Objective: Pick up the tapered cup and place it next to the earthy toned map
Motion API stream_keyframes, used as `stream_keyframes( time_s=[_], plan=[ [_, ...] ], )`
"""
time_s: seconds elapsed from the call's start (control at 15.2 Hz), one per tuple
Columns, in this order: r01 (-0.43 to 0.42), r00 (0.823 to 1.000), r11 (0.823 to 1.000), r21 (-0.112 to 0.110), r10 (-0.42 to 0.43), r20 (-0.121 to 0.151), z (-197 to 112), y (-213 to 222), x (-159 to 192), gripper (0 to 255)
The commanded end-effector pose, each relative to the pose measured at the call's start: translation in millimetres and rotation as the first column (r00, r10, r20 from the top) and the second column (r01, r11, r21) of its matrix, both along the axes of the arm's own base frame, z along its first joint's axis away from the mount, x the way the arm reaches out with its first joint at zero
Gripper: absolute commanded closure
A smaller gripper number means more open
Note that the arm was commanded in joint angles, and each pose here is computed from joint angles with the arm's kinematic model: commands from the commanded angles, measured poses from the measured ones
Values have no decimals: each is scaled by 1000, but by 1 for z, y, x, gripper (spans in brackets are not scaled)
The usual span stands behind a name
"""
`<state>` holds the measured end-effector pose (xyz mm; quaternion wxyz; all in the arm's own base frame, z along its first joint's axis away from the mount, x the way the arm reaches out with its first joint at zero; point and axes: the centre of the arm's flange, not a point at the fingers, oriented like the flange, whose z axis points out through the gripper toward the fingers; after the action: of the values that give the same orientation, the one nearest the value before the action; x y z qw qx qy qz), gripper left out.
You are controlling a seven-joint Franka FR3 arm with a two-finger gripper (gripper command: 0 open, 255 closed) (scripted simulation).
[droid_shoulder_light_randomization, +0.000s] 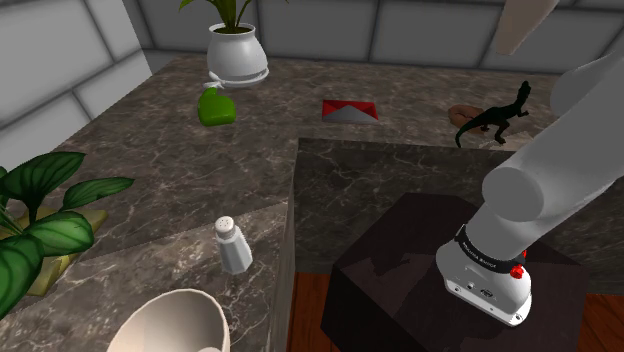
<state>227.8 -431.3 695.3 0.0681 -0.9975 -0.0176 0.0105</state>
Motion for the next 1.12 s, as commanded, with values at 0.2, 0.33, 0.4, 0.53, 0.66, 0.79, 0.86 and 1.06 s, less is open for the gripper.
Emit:
stream_keyframes(
  time_s=[0.2, 0.33, 0.4, 0.53, 0.66, 0.79, 0.86, 1.06],
  plan=[
    [-4, 1000, 1000, -2, 4, 0, 3, -61, -29, 255],
    [-4, 1000, 1000, -2, 4, 0, -2, -73, -36, 255],
    [-4, 1000, 1000, -2, 4, 0, -7, -73, -36, 255],
    [-4, 1000, 1000, -2, 4, 0, -18, -73, -36, 255],
    [-4, 1000, 1000, -2, 4, 0, -29, -73, -36, 255],
    [-4, 1000, 1000, -2, 4, 0, -39, -73, -36, 255],
    [-4, 1000, 1000, -2, 4, 0, -44, -73, -36, 255],
    [-4, 1000, 1000, -2, 4, 0, -60, -73, -36, 255]
  ],
)
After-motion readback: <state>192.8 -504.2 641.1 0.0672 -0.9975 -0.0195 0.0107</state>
